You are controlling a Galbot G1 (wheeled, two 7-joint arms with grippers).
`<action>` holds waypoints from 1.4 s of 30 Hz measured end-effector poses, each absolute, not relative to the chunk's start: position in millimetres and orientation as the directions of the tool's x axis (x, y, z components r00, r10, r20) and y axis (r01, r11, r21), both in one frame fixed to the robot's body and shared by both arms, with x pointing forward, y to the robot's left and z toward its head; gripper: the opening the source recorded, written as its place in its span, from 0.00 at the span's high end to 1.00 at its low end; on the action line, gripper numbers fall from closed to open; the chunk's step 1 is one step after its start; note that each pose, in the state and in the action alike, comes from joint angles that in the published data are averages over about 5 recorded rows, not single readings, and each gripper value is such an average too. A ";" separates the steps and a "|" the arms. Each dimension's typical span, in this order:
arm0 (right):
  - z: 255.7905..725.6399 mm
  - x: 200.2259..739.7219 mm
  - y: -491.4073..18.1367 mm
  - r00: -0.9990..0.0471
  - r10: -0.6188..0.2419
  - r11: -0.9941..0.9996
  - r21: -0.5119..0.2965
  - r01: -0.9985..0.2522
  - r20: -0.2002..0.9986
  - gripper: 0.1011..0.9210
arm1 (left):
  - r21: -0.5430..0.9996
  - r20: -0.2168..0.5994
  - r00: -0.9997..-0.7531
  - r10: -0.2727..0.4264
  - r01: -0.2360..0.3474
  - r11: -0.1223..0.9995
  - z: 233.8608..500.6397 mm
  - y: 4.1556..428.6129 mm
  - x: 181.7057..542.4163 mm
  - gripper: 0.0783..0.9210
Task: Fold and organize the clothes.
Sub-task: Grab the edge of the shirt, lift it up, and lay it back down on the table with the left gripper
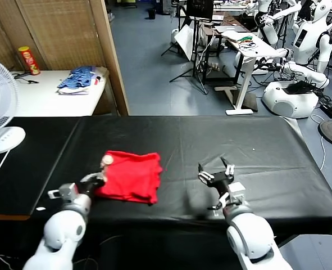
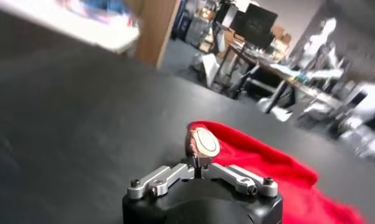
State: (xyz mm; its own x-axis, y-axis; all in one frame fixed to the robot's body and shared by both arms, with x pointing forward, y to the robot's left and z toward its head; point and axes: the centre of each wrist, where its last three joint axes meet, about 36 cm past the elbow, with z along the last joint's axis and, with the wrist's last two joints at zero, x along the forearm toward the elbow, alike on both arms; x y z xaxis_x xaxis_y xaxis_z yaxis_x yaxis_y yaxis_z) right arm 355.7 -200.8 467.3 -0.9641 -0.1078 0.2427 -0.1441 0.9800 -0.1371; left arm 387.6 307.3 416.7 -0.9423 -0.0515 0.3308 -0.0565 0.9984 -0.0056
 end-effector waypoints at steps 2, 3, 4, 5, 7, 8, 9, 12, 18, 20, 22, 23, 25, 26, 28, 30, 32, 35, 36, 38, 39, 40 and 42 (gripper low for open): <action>468.9 350.6 -203.5 -0.965 -0.102 0.981 -0.138 -0.138 0.243 0.15 | 0.127 0.311 -0.945 -0.103 -0.067 0.990 423.9 320.7 384.4 0.93; 469.5 348.5 -204.6 -0.965 -0.100 0.981 -0.139 -0.136 0.244 0.15 | 0.191 0.298 -0.946 -0.128 -0.073 0.979 428.4 328.1 382.9 0.93; 469.8 346.8 -205.3 -0.965 -0.099 0.981 -0.140 -0.136 0.244 0.15 | 0.253 0.284 -0.947 -0.152 -0.079 0.964 433.3 335.5 381.6 0.93; 470.0 345.6 -205.8 -0.965 -0.098 0.981 -0.140 -0.135 0.245 0.15 | 0.312 0.268 -0.947 -0.175 -0.086 0.946 438.3 342.7 380.2 0.93; 470.3 344.4 -205.8 -0.964 -0.098 0.981 -0.140 -0.136 0.246 0.15 | 0.430 0.232 -0.948 -0.217 -0.100 0.897 449.1 356.5 377.7 0.93; 470.5 344.1 -205.3 -0.964 -0.100 0.981 -0.139 -0.137 0.246 0.15 | 0.483 0.213 -0.949 -0.235 -0.106 0.869 454.4 362.2 376.4 0.93; 470.7 343.8 -204.6 -0.964 -0.101 0.981 -0.137 -0.138 0.245 0.15 | 0.533 0.193 -0.949 -0.249 -0.111 0.839 459.5 366.7 375.2 0.93; 471.1 342.7 -201.9 -0.963 -0.108 0.981 -0.132 -0.143 0.246 0.15 | 0.636 0.148 -0.952 -0.267 -0.115 0.763 471.0 370.9 371.3 0.93; 469.4 339.3 -200.7 -0.961 -0.108 0.980 -0.133 -0.146 0.255 0.15 | 0.577 0.150 -0.968 -0.200 -0.078 0.813 478.2 341.9 363.6 0.93; 469.1 338.3 -202.0 -0.961 -0.105 0.981 -0.134 -0.143 0.258 0.15 | 0.468 0.186 -0.971 -0.153 -0.050 0.882 475.6 323.4 361.1 0.93; 468.9 337.4 -204.2 -0.960 -0.101 0.981 -0.136 -0.140 0.260 0.15 | 0.323 0.240 -0.965 -0.101 -0.018 0.946 469.9 302.4 359.8 0.93; 468.6 337.1 -205.5 -0.960 -0.100 0.981 -0.138 -0.140 0.262 0.15 | 0.249 0.267 -0.961 -0.069 0.000 0.969 466.4 291.5 359.6 0.93; 467.3 336.9 -208.3 -0.958 -0.099 0.980 -0.143 -0.141 0.268 0.15 | 0.111 0.305 -0.952 -0.001 0.035 0.993 458.4 268.9 360.8 0.93; 466.4 337.1 -209.5 -0.957 -0.099 0.979 -0.146 -0.143 0.273 0.15 | 0.056 0.315 -0.949 0.030 0.051 0.997 454.6 257.8 361.9 0.93; 464.3 338.3 -211.1 -0.953 -0.104 0.976 -0.153 -0.152 0.285 0.15 | -0.033 0.323 -0.943 0.082 0.076 0.997 446.5 236.1 364.9 0.93; 462.2 340.3 -211.5 -0.948 -0.113 0.973 -0.160 -0.166 0.297 0.15 | -0.107 0.325 -0.937 0.127 0.097 0.990 439.5 215.8 368.1 0.93; 459.6 342.8 -210.5 -0.943 -0.128 0.969 -0.162 -0.184 0.308 0.15 | -0.176 0.323 -0.932 0.168 0.115 0.978 434.8 198.0 371.2 0.93; 455.1 346.4 -207.2 -0.931 -0.161 0.963 -0.156 -0.221 0.328 0.15 | -0.274 0.299 -0.927 0.229 0.146 0.951 434.0 178.5 375.2 0.92; 453.4 347.6 -205.8 -0.926 -0.174 0.960 -0.150 -0.235 0.335 0.15 | -0.303 0.286 -0.925 0.251 0.161 0.939 435.0 173.9 376.1 0.90; 449.8 350.4 -202.3 -0.916 -0.202 0.956 -0.134 -0.261 0.347 0.15 | -0.350 0.254 -0.921 0.295 0.197 0.916 438.5 166.9 377.1 0.82; 447.9 352.2 -200.4 -0.910 -0.217 0.954 -0.120 -0.274 0.354 0.15 | -0.364 0.239 -0.919 0.312 0.213 0.907 440.3 164.6 377.2 0.76; 446.0 354.1 -198.0 -0.903 -0.234 0.952 -0.102 -0.287 0.361 0.15 | -0.371 0.224 -0.918 0.326 0.229 0.900 442.0 163.0 377.1 0.70; 442.6 358.5 -192.8 -0.885 -0.272 0.948 -0.055 -0.314 0.377 0.15 | -0.367 0.193 -0.918 0.346 0.260 0.893 445.2 161.6 376.5 0.57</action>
State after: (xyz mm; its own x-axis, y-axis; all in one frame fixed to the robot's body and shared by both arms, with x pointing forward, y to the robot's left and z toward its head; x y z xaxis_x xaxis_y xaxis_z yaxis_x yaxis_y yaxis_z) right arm 358.5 -192.8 442.6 -0.8853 -0.2718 0.3774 -0.3143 0.9477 -0.0548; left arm 376.5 161.6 445.2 -0.9182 0.3461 0.1926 0.2598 0.8933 -0.3668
